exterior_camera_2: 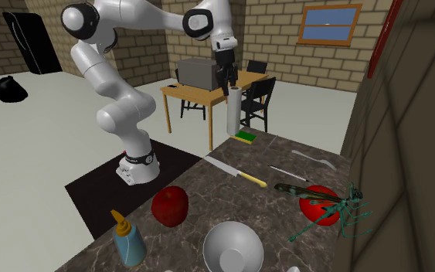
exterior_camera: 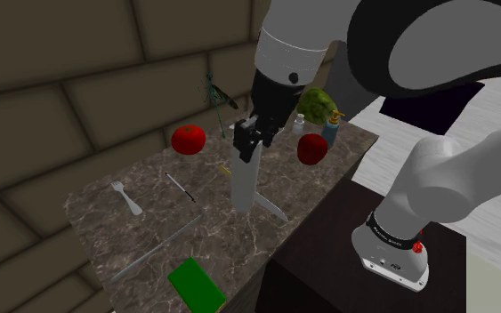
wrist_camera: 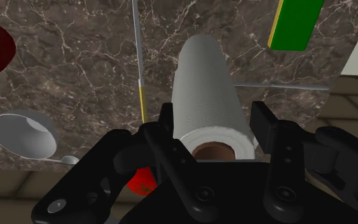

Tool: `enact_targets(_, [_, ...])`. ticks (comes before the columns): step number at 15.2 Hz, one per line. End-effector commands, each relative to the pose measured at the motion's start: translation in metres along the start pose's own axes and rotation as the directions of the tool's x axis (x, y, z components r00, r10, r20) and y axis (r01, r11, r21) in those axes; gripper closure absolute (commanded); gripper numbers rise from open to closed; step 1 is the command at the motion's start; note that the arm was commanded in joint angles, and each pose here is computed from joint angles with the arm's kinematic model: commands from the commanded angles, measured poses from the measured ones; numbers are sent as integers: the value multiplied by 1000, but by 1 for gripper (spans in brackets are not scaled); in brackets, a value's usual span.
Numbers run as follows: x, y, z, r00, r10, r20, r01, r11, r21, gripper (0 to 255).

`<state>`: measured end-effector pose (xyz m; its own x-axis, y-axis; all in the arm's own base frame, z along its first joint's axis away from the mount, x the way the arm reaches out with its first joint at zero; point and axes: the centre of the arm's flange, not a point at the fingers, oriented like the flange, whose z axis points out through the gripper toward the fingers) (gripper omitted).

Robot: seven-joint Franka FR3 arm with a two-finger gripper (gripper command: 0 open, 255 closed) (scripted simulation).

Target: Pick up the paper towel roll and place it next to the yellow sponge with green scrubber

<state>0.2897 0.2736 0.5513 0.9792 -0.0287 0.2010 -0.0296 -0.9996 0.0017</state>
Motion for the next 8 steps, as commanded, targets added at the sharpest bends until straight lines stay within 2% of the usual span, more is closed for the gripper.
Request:
enact_targets(1, [-2,0,11,1000,0,-1,0,1000,0,255])
enact_targets(8, [-9,0,47,1000,0,-1,0,1000,0,255])
